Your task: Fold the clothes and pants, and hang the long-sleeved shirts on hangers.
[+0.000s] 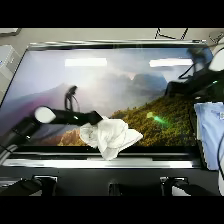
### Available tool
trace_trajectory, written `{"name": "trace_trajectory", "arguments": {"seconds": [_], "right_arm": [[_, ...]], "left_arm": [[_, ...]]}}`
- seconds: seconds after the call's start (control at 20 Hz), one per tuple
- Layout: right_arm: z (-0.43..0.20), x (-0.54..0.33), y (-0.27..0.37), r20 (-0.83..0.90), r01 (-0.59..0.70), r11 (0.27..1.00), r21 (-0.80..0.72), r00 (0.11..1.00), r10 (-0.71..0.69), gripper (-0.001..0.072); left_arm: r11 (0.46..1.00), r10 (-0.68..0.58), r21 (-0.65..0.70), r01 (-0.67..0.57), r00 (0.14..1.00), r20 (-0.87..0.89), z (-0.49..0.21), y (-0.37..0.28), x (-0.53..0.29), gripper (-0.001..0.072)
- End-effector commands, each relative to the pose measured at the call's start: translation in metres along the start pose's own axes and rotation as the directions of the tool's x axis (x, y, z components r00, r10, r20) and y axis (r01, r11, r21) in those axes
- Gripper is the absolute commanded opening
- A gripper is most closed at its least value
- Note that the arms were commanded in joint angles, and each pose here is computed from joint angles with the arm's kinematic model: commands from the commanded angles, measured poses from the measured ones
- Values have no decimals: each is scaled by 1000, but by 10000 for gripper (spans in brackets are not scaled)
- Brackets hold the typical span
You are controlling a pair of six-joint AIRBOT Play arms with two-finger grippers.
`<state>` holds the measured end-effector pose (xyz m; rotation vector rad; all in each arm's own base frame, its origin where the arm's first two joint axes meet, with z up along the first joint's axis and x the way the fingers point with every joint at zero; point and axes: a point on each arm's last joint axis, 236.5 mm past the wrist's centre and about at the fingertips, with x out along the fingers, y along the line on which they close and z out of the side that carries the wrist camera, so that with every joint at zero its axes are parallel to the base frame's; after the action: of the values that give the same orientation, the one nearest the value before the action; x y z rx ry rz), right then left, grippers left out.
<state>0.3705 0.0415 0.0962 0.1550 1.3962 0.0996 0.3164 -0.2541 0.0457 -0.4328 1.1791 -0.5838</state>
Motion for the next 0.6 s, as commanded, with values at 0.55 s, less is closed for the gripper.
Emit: {"name": "trace_trajectory", "arguments": {"seconds": [0.55], "right_arm": [[-140, 172, 54, -359, -286, 911, 296, 851, 384, 704]], "left_arm": [[943, 46, -314, -110, 977, -206, -117, 126, 36, 693]]}}
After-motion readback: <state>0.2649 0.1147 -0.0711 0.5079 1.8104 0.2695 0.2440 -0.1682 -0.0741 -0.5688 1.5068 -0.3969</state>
